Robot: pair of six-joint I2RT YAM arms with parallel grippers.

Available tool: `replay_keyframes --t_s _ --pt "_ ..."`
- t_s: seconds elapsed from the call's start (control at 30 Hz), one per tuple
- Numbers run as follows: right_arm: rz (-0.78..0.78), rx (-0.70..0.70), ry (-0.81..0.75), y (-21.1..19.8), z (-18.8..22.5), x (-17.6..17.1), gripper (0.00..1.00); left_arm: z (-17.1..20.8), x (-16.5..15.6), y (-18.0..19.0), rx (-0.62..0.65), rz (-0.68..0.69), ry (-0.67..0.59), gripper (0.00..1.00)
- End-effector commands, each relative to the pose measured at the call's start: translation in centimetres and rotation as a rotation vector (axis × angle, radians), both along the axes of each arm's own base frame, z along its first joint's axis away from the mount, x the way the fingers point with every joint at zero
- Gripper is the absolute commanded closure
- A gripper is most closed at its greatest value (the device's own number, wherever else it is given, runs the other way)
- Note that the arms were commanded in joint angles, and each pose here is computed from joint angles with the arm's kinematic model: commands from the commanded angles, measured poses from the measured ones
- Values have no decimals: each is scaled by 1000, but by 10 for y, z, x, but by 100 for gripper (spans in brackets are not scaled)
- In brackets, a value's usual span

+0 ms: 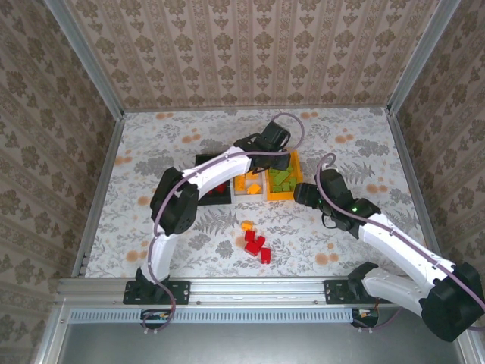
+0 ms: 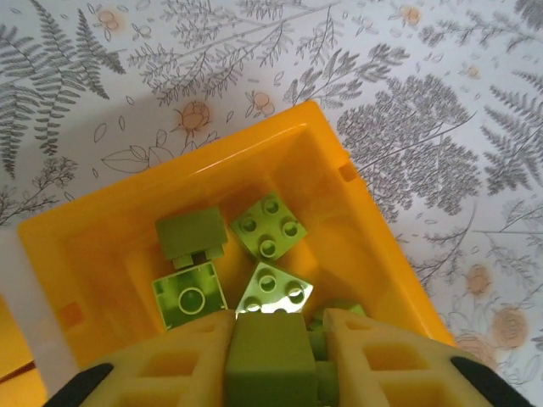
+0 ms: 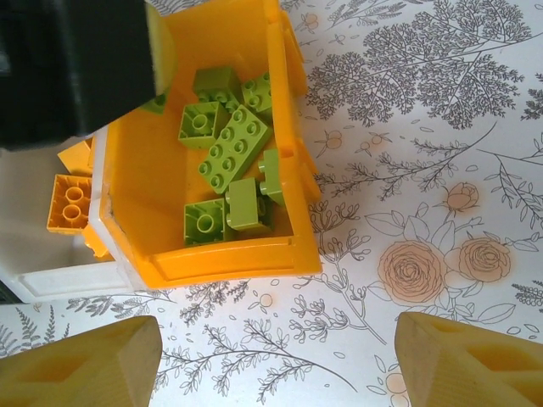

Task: Sort the legos into containers by color

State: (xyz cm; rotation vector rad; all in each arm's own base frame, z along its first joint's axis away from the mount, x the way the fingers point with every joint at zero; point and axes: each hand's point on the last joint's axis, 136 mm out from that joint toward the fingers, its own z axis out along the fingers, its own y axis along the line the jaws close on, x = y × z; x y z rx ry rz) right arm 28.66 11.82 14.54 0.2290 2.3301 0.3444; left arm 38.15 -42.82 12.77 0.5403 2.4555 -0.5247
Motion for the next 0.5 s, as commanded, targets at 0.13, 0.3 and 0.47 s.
replay_keyframes --t_s 0.13,0.3,0.47 --pt "83 26 24 11 -5 -8 25 57 -5 -2 -119 -19 -43 31" --pt "248 60 33 45 -8 -14 25 97 -31 25 -219 4 -96 10" --pt "486 -40 72 101 -19 -34 25 99 -77 77 -236 57 -128 0"
